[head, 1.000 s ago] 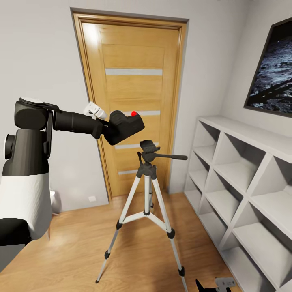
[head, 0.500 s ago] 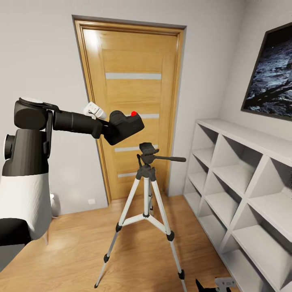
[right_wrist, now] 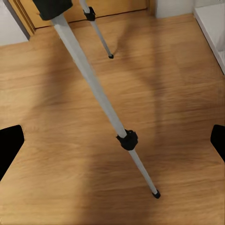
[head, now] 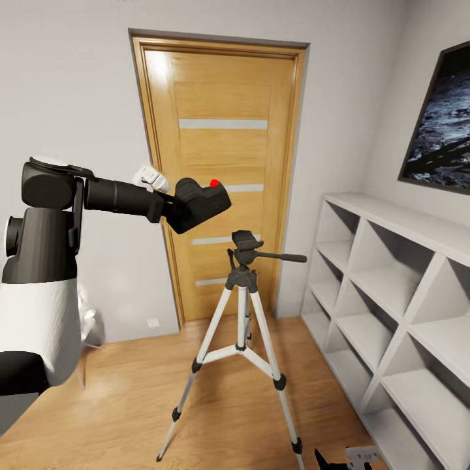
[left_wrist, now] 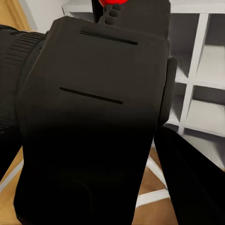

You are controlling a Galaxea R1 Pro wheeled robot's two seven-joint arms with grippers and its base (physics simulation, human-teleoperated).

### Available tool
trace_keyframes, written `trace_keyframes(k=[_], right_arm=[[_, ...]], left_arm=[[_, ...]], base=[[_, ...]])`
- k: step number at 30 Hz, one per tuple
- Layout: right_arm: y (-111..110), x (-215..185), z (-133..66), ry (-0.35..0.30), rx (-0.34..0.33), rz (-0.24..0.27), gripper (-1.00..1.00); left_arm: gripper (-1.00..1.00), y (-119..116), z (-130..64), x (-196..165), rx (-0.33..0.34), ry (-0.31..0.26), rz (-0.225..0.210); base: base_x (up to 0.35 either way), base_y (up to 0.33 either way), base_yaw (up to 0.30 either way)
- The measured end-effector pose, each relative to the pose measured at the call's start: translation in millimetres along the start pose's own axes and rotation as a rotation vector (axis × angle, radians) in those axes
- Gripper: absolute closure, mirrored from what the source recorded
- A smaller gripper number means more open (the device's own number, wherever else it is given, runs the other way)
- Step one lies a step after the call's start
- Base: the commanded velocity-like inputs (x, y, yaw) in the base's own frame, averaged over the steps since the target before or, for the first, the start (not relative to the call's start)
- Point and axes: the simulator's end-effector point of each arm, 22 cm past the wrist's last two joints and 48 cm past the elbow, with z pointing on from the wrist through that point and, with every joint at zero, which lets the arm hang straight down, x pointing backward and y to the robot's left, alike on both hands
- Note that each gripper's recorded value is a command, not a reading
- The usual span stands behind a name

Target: Attach the digital camera to the camera tripod in the bedroom.

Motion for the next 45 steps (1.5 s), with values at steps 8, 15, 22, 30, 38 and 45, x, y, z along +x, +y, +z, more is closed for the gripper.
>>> trace_keyframes(k=[8,15,22,30,38,45], right_arm=[[0.3,0.0,0.0,0.0,0.0,0.0,-1.0],[0.2,0.0,0.1,0.0,0.0,0.001,-1.0],[0.2,0.2,0.0,0.001,0.0,0.0,-1.0],[0.3,-1.0,0.0,-0.002,0.0,0.0,-1.0],[0.7,-5.9,-0.3,-0.013,-0.002,-0.001,-1.0],[0.8,-8.3,-0.4,-0.017,-0.001,-0.002,-1.0]], left_arm=[[1.0,0.8,-0.6,0.5,-0.002,0.001,0.0],[1.0,1.1,-0.7,0.6,-0.003,0.001,0.0],[1.0,0.9,-0.6,0.5,-0.002,0.001,0.0],[1.0,0.5,-1.8,-0.5,-0.003,0.0,0.001],[1.0,-1.5,-7.5,-5.5,-0.01,-0.005,0.01],[1.0,0.5,-12.5,-6.5,-0.02,-0.005,0.012]], base=[[0.0,0.0,0.286],[0.0,0.0,0.198],[0.0,-0.008,0.04],[0.0,-0.114,0.003],[0.0,-0.028,0.0],[0.0,-0.002,0.0]])
